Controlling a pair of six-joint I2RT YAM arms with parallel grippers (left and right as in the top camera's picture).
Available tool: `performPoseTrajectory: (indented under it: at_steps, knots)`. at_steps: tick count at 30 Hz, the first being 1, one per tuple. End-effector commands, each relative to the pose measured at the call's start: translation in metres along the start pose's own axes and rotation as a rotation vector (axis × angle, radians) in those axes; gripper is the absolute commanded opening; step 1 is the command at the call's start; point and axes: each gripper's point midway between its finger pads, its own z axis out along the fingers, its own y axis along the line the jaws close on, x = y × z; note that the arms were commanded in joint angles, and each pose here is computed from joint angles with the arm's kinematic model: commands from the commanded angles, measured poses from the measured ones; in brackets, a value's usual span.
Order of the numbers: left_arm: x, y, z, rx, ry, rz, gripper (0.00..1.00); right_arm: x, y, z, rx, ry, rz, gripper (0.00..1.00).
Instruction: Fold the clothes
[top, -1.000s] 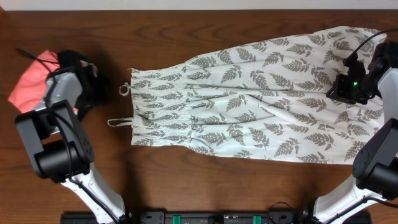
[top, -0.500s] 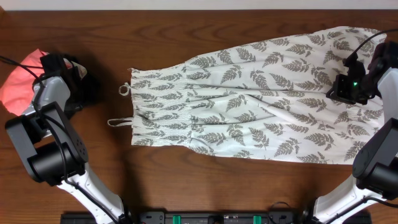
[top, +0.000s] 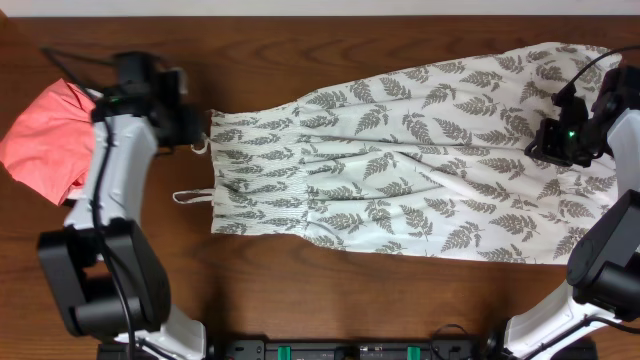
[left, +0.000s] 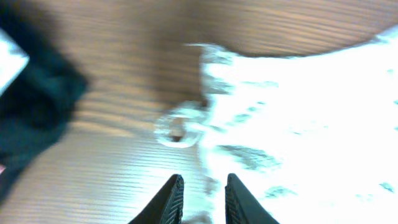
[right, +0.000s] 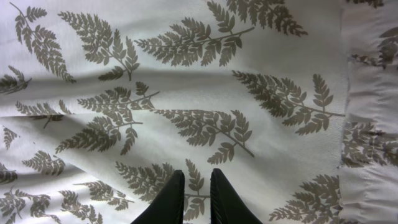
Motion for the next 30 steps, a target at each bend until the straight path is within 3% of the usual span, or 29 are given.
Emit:
performPoseTrajectory:
  at_steps: [1, 7, 13, 25, 30]
  knots:
    - [0.007, -0.04, 0.002, 0.047, 0.038, 0.074, 0.24, -0.002, 0.005, -0.008, -0.008, -0.024, -0.013, 0.14]
    - [0.049, -0.107, 0.029, 0.187, 0.17, 0.132, 0.23, -0.002, 0.006, -0.008, -0.012, -0.025, -0.012, 0.14]
    - [0.077, -0.131, 0.056, 0.207, 0.27, 0.177, 0.23, -0.002, 0.008, -0.008, -0.023, -0.026, -0.013, 0.14]
    - [0.111, -0.128, 0.096, 0.189, 0.403, 0.192, 0.23, -0.002, 0.008, -0.008, -0.023, -0.025, -0.012, 0.14]
    - [0.116, -0.104, 0.109, 0.103, 0.428, 0.181, 0.23, -0.001, 0.008, -0.008, -0.023, -0.022, -0.012, 0.14]
